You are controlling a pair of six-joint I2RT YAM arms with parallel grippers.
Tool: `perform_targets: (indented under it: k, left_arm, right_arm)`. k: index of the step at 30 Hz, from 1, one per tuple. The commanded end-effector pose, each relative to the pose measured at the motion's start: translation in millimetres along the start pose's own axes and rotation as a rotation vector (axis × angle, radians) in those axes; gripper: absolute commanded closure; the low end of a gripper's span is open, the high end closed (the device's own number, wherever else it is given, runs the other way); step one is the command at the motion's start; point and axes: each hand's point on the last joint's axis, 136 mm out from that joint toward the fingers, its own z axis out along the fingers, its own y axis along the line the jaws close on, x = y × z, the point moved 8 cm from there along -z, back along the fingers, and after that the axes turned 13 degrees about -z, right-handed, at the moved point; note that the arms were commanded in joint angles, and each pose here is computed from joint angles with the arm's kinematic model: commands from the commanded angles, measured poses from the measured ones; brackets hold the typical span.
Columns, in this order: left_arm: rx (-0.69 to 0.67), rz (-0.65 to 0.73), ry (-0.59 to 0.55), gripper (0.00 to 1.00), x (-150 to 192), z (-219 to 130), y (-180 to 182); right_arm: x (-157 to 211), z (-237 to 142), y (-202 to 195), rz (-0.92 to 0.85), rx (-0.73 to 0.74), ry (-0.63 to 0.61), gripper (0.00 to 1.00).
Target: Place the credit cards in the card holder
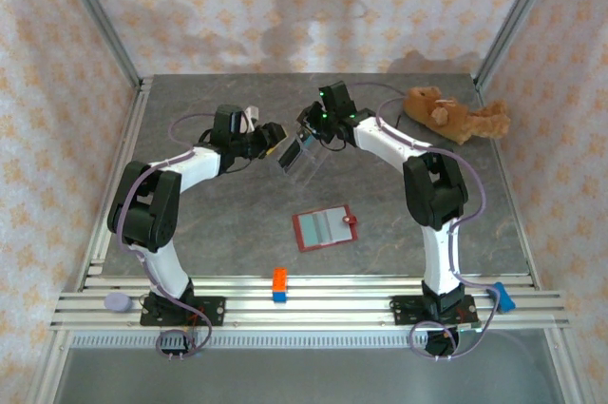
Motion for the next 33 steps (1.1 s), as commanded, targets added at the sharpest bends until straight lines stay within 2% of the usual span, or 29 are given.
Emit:
perform_targets:
  k: [1,6,12,20,25,33]
  left_arm:
    - [0.017,0.018,0.008,0.49,5.7,-2.0,-3.3]
    - [0.009,0.019,0.008,0.5,5.3,-1.1,-2.2]
    - [0.004,0.02,0.011,0.51,5.2,-0.2,-0.5]
    - [-0.002,0.021,0.012,0.52,5.7,-0.5,0.3]
    - [-0.001,0.017,0.013,0.55,5.1,0.4,1.0]
    - [-0.003,0.013,0.017,0.57,6.7,1.0,2.8]
  right_arm:
    - [1.0,5.3,-5.7,-0.017,0.031,0.019,0.77]
    - [2.7,6.0,-7.8,-0.021,0.041,0.03,0.79]
    - [4.8,8.9,-13.2,-0.033,0.09,0.057,0.69]
    - [6.0,11.6,-18.5,-0.046,0.126,0.064,0.69]
    - [2.6,13.3,-11.2,-0.061,0.074,0.055,0.64]
    - [-0.2,11.7,-6.2,-0.066,0.061,0.055,0.73]
